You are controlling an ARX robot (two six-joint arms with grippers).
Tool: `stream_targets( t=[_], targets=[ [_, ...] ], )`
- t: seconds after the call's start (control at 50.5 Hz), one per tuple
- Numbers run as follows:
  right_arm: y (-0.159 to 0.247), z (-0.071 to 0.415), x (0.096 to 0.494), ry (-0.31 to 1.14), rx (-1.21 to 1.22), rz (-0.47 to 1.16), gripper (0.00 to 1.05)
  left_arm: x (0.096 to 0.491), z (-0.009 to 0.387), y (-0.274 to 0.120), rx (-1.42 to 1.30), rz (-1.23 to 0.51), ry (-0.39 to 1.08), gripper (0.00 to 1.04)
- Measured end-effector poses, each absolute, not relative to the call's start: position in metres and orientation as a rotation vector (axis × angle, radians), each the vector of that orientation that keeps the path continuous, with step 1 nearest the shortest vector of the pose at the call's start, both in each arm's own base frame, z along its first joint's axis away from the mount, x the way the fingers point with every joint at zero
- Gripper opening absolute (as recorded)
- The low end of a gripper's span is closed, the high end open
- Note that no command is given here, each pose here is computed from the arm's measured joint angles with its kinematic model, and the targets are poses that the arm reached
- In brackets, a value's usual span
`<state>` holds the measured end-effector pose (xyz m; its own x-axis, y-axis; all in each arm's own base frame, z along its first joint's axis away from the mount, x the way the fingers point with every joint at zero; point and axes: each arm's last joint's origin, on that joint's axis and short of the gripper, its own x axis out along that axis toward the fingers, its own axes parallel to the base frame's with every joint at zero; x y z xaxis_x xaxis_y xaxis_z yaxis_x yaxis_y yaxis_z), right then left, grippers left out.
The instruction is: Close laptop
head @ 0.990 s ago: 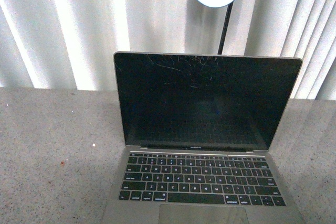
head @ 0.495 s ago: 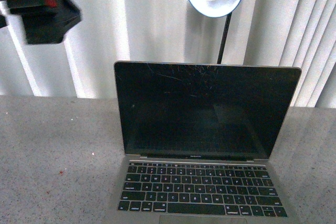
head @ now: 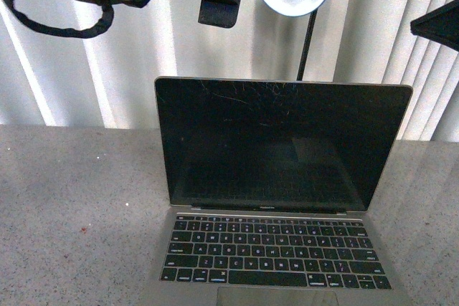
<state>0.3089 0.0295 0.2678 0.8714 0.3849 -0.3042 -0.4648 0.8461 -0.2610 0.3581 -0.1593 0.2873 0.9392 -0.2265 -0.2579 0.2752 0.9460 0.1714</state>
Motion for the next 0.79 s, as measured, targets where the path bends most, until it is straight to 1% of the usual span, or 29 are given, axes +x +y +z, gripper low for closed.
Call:
stream_targets(
  t=[0.04, 0.099, 0.158, 0.178, 0.218, 0.238, 0.317, 0.455, 0.614, 0.792],
  targets=[
    [0.032, 0.268, 0.312, 0.252, -0.365, 0.486, 0.42, 0.361, 0.288, -0.163, 0.242, -0.267, 0.247, 0.66],
    [0.034, 0.269, 0.317, 0.260, -0.393, 0.511, 0.30, 0.366, 0.288, -0.167, 0.306, -0.279, 0.263, 0.51],
    [0.034, 0.270, 0.321, 0.262, -0.415, 0.518, 0.19, 0.369, 0.288, -0.169, 0.348, -0.286, 0.265, 0.41],
    [0.034, 0.271, 0.323, 0.264, -0.423, 0.517, 0.14, 0.370, 0.288, -0.169, 0.353, -0.287, 0.270, 0.37],
    [0.033, 0.271, 0.326, 0.270, -0.434, 0.507, 0.05, 0.373, 0.287, -0.171, 0.367, -0.302, 0.285, 0.27],
    [0.033, 0.270, 0.327, 0.271, -0.446, 0.505, 0.03, 0.375, 0.286, -0.172, 0.378, -0.301, 0.288, 0.21],
    [0.031, 0.264, 0.330, 0.292, -0.453, 0.533, 0.03, 0.379, 0.282, -0.175, 0.419, -0.304, 0.317, 0.03],
    [0.031, 0.256, 0.332, 0.318, -0.469, 0.575, 0.03, 0.383, 0.274, -0.179, 0.456, -0.313, 0.374, 0.04],
    [0.029, 0.256, 0.346, 0.340, -0.510, 0.598, 0.03, 0.383, 0.273, -0.186, 0.516, -0.368, 0.380, 0.04],
    [0.031, 0.258, 0.360, 0.353, -0.535, 0.617, 0.03, 0.388, 0.274, -0.191, 0.545, -0.376, 0.412, 0.04]
  ],
)
